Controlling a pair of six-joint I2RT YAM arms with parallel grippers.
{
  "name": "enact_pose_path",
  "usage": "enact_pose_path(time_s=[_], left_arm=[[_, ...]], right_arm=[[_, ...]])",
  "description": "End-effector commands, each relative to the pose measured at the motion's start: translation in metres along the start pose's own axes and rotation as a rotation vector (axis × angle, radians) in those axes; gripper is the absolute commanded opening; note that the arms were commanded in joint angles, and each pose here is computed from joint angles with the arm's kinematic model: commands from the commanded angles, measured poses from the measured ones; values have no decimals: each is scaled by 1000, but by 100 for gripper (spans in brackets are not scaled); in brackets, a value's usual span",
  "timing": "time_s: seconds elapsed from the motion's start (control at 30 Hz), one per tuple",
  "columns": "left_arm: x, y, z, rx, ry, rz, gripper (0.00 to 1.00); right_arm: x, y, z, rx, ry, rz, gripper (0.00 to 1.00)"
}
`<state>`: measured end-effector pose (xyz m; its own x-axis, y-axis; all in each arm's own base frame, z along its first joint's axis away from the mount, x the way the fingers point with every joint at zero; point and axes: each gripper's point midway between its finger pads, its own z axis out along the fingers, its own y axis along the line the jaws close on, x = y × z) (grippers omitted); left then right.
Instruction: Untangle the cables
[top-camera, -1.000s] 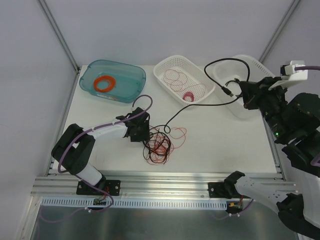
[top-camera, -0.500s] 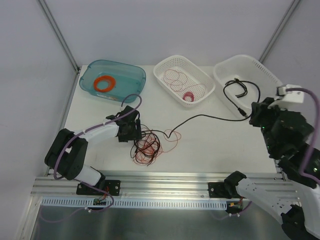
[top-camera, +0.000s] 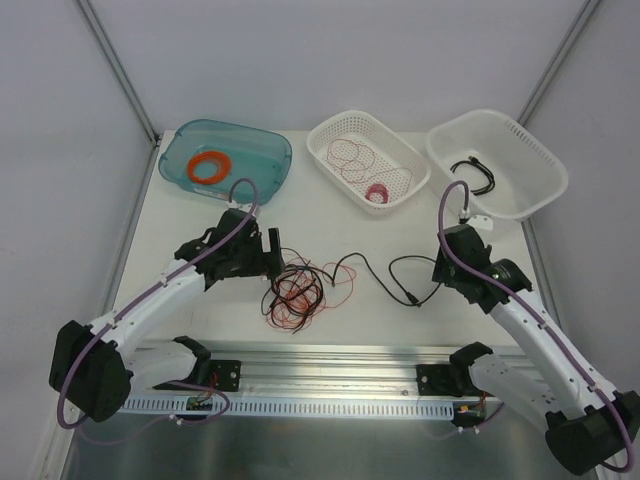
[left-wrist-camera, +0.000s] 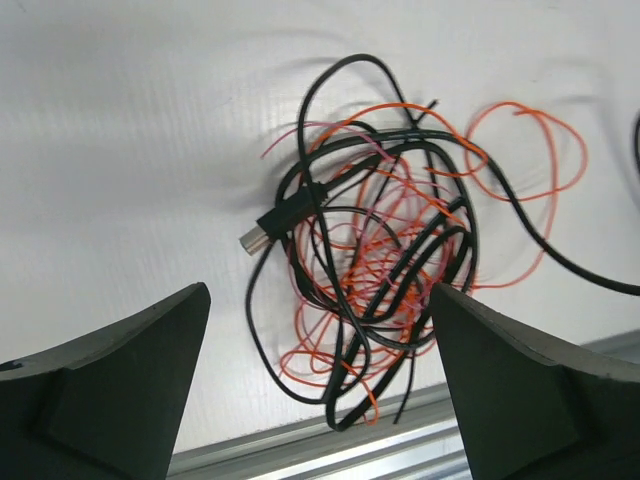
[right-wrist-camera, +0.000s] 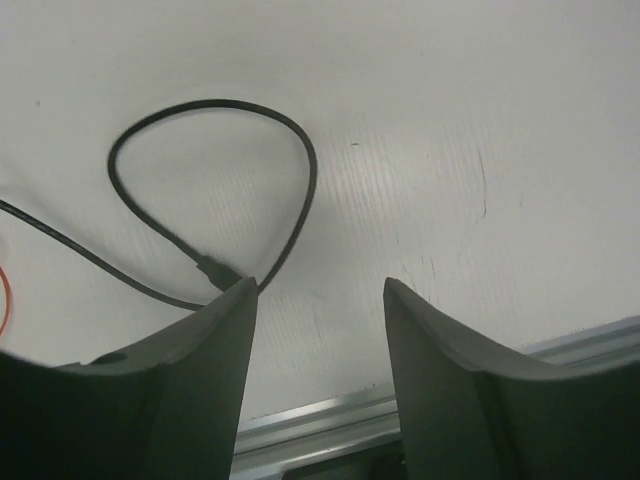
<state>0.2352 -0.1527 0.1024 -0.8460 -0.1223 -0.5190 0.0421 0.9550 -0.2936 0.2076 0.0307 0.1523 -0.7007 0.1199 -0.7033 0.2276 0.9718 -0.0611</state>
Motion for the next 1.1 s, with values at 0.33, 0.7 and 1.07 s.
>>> enact_pose_path(time_s=[0.33, 0.7, 1.07], left_arm=[[50, -16, 1, 58, 144, -118, 97], [52, -17, 33, -58, 147, -146, 93], [74, -2, 57, -149, 185, -169, 88]], right_arm=[[-24, 177, -71, -769, -97, -145, 67], [17, 283, -60, -820, -96, -171, 67], [36, 300, -36, -669, -86, -127, 31]])
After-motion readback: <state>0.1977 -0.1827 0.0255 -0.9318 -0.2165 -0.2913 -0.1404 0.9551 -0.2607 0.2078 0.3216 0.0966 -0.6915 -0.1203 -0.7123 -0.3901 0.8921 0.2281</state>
